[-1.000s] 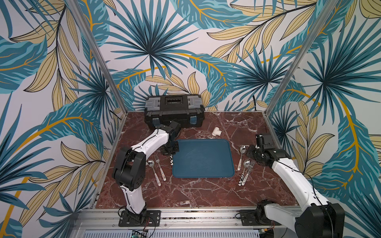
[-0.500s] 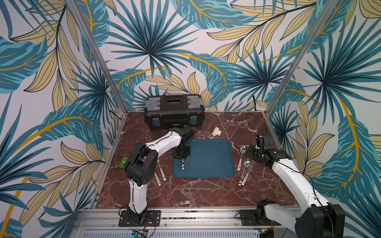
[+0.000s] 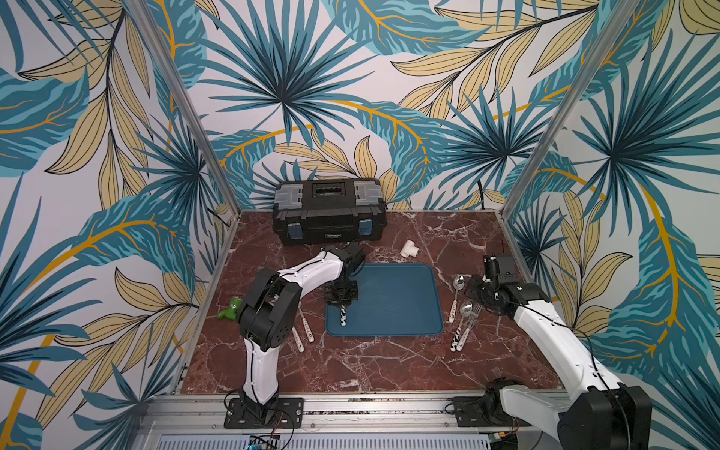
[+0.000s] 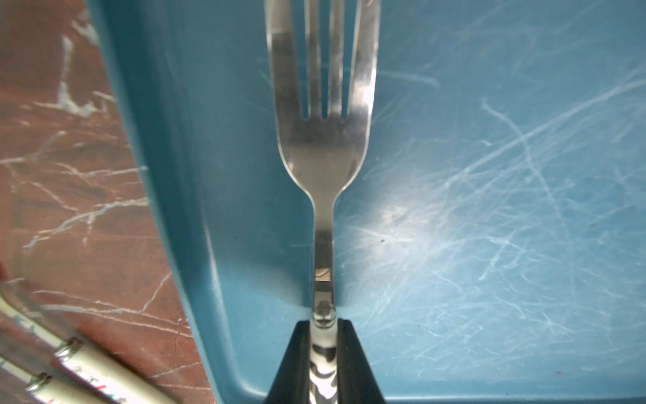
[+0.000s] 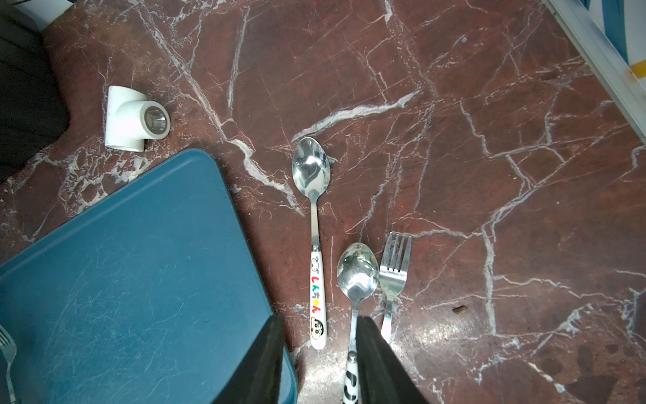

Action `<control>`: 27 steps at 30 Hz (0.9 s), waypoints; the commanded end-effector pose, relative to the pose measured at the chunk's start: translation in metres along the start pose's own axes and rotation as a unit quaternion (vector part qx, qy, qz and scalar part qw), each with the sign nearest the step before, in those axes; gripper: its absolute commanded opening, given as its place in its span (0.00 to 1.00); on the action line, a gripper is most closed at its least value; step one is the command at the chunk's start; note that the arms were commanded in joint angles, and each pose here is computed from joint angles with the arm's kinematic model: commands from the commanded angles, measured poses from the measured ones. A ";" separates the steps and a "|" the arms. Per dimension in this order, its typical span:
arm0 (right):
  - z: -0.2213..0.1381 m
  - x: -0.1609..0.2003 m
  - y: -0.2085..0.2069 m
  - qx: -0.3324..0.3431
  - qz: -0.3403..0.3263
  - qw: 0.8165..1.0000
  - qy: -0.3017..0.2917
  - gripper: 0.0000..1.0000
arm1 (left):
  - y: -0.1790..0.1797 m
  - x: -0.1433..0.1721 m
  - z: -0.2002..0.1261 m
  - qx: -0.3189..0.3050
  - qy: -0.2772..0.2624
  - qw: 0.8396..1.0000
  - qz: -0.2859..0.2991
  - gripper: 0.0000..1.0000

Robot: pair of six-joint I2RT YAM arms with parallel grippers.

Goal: Set the spoon and fork side by side
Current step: Place the fork on the tray.

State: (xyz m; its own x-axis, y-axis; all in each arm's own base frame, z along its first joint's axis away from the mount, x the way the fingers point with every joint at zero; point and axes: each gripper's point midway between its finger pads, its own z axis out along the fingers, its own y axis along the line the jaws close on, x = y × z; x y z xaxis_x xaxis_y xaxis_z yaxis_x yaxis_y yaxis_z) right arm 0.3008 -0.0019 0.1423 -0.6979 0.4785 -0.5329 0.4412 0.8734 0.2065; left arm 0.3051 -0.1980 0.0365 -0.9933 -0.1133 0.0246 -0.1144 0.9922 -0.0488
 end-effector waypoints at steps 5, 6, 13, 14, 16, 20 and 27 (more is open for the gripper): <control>0.004 0.007 -0.001 -0.002 -0.006 1.000 0.007 0.41 | 0.002 0.001 0.015 -0.008 0.010 1.000 0.003 0.02; 0.004 0.007 0.000 -0.002 -0.007 1.000 0.008 0.41 | 0.002 0.001 0.016 -0.009 0.010 1.000 0.003 0.03; 0.003 0.007 -0.001 -0.002 -0.006 1.000 0.005 0.43 | 0.004 0.005 0.020 -0.009 0.018 1.000 0.002 0.22; 0.003 0.007 -0.001 -0.002 -0.006 1.000 0.005 0.44 | 0.005 0.005 0.020 -0.010 0.019 1.000 0.001 0.23; 0.002 0.007 -0.001 -0.003 -0.006 1.000 0.005 0.45 | 0.004 0.005 0.020 -0.008 0.018 1.000 0.002 0.28; 0.002 0.007 -0.002 -0.001 -0.005 1.000 0.005 0.46 | 0.000 0.003 0.015 0.001 0.014 1.000 0.004 0.36; 0.004 0.009 -0.005 0.009 -0.005 1.000 0.008 0.47 | -0.014 -0.017 -0.025 0.026 -0.036 0.999 0.023 0.41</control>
State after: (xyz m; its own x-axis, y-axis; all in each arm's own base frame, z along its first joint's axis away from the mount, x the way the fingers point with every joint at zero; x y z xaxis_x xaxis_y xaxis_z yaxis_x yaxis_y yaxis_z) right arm 0.3004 -0.0014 0.1415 -0.6998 0.4786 -0.5303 0.4401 0.8736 0.2076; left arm 0.3069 -0.1999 0.0308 -0.9947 -0.0957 0.0376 -0.0975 0.9939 -0.0521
